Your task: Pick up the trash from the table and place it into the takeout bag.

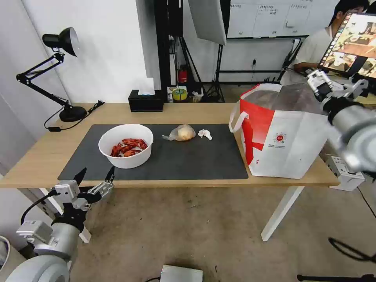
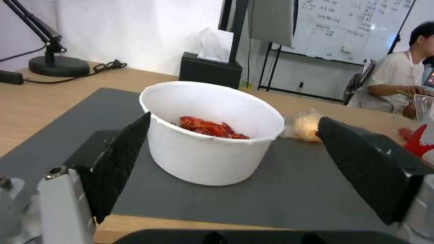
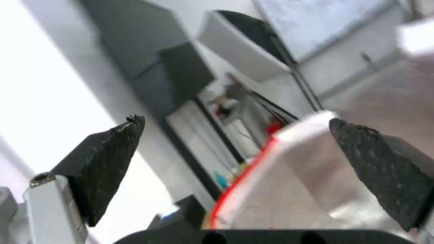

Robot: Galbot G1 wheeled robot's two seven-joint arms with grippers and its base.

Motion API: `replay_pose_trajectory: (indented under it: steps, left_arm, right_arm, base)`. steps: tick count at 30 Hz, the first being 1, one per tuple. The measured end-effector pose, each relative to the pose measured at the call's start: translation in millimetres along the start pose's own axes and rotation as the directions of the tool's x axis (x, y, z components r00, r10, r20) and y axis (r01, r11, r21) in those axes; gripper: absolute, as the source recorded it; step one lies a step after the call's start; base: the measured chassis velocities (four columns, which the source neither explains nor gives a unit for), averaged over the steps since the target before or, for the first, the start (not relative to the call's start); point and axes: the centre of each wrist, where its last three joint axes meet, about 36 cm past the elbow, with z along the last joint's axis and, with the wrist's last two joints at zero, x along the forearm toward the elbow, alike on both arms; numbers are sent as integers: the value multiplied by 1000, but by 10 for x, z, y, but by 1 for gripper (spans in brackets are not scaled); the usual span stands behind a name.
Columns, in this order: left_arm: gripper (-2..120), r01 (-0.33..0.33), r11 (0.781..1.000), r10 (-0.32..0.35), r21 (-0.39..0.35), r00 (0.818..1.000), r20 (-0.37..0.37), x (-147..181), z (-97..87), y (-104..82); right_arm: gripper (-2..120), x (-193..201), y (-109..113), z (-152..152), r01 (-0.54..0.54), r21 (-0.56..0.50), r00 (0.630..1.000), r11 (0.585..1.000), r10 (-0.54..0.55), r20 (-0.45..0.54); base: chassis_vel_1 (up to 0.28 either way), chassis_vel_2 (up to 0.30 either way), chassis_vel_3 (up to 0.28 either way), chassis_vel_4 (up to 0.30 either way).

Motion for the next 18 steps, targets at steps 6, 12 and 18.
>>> replay_pose_trajectory:
  steps: [6,12,18]
  left_arm:
    - [100,3,1000,-3,3,1000,0,-13,14,10]
    - [100,8,1000,-8,-5,1000,-1,-35,50,12]
    - [100,25,999,-26,-22,1000,-11,-50,148,24]
  right_arm:
    - [100,333,94,313,137,192,990,972,-142,15]
    - [100,584,60,637,135,312,990,940,-142,-2]
    - [100,814,-87,1043,63,365,998,929,-70,4]
  base:
    - [0,0,0,0]
    - [0,0,0,0]
    - [0,0,0,0]
